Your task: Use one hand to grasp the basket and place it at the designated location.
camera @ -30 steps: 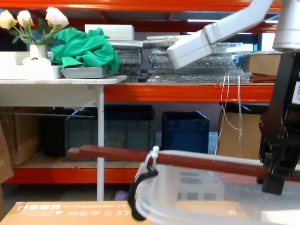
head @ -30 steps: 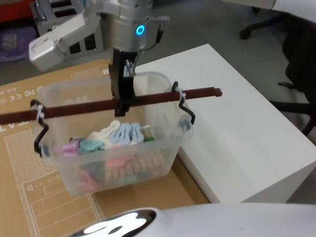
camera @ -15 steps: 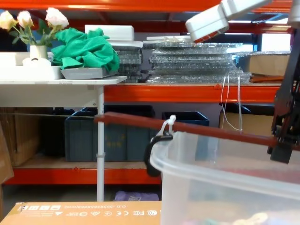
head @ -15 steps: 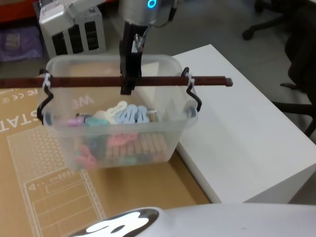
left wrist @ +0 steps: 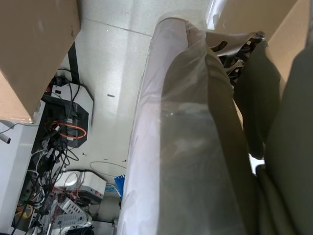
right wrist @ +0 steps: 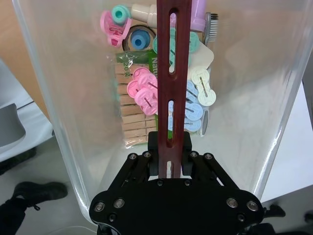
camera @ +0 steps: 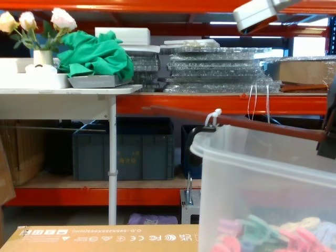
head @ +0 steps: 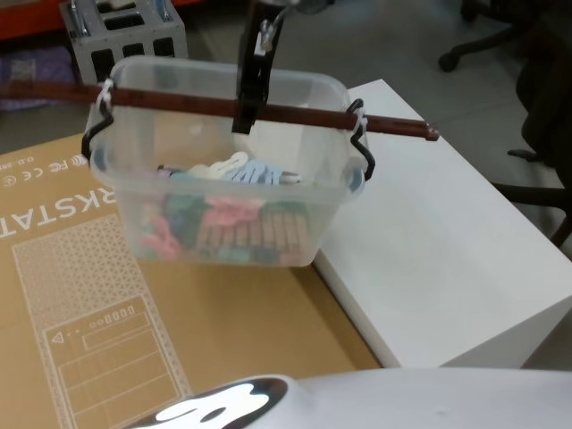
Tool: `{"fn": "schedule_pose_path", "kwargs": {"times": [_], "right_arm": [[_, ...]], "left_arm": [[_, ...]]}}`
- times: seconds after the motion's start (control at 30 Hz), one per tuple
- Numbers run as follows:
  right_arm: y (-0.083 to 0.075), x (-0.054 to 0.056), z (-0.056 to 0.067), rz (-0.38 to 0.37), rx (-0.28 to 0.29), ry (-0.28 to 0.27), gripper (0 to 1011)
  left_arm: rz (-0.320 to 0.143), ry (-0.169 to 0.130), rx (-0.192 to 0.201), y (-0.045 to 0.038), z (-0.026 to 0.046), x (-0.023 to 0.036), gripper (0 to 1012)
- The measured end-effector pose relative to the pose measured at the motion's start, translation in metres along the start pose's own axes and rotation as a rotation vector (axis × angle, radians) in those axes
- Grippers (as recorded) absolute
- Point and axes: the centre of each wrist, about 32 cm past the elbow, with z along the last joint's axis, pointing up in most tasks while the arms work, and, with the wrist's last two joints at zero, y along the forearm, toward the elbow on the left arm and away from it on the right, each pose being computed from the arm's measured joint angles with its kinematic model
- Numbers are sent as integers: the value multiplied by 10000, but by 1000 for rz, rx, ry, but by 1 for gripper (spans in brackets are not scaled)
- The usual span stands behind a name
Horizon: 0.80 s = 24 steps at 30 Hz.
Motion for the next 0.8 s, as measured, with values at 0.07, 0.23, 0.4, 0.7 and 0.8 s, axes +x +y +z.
{"fn": "schedule_pose_path", "kwargs": {"times": [0.07, 0.23, 0.4, 0.7, 0.8], "right_arm": [[-21, -25, -34, -2, -5, 20, 237], [-78, -111, -153, -5, -21, 87, 237], [-123, -198, -263, -7, -38, 147, 237], [-193, -376, -469, -4, -62, 265, 237], [-222, -443, -530, -6, -71, 305, 237]], "left_arm": [[0, 0, 0, 0, 0, 0, 0], [0, 0, 0, 0, 0, 0, 0], [0, 0, 0, 0, 0, 0, 0], [0, 0, 0, 0, 0, 0, 0], [0, 0, 0, 0, 0, 0, 0]]}}
